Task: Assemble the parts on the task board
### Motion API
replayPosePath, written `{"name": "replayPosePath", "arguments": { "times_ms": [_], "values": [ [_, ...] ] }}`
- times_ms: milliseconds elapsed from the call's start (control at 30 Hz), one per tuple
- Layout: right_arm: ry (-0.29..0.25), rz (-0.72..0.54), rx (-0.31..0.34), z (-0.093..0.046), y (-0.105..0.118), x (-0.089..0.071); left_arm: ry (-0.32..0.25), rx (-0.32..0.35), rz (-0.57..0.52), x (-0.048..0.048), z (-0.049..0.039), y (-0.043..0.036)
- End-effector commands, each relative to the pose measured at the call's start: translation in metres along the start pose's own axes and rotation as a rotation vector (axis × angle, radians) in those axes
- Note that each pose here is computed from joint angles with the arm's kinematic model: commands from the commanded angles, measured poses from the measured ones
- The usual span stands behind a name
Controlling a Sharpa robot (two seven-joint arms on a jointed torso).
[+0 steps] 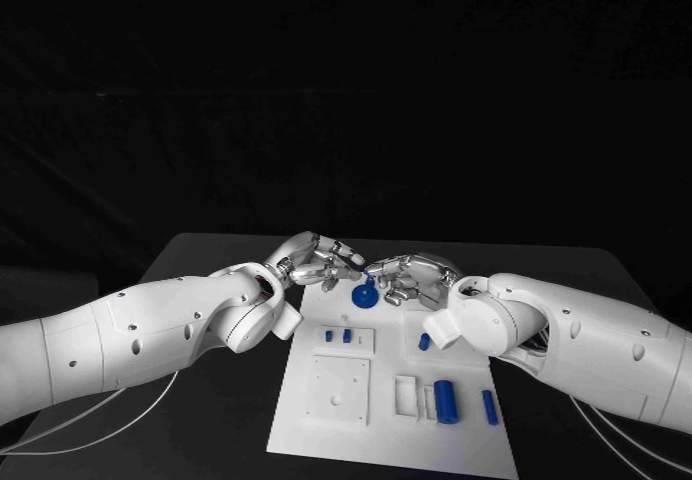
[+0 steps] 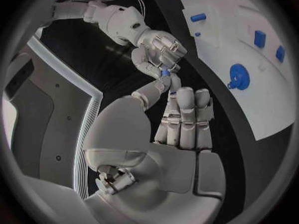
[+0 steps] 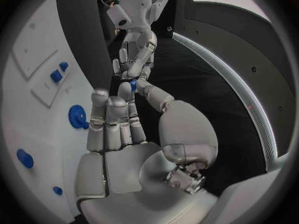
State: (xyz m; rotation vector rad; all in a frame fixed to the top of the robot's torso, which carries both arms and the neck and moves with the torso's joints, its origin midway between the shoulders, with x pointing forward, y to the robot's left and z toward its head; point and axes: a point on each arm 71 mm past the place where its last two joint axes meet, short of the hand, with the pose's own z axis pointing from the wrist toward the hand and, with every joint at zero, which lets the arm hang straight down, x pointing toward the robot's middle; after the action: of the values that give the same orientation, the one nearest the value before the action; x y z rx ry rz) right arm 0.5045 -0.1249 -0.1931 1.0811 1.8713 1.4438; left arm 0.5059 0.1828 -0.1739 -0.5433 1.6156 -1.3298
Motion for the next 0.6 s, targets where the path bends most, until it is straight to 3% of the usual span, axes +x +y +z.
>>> {"name": "replayPosePath", "arguments": {
  "times_ms": [33,300,600],
  "values": [
    [-0.008,-0.033,-0.017,0.001,0.001,-0.003,-0.007,0.001,-0.012,-0.0012,-0.0005,-0.0004],
    [-0.035,-0.242,-0.040,0.003,0.002,-0.014,-0.041,-0.016,-0.032,-0.0110,-0.0033,0.0043],
    [-0.068,-0.595,-0.059,0.007,0.008,-0.020,-0.081,-0.036,-0.064,-0.0219,-0.0063,0.0092]
  ]
}}
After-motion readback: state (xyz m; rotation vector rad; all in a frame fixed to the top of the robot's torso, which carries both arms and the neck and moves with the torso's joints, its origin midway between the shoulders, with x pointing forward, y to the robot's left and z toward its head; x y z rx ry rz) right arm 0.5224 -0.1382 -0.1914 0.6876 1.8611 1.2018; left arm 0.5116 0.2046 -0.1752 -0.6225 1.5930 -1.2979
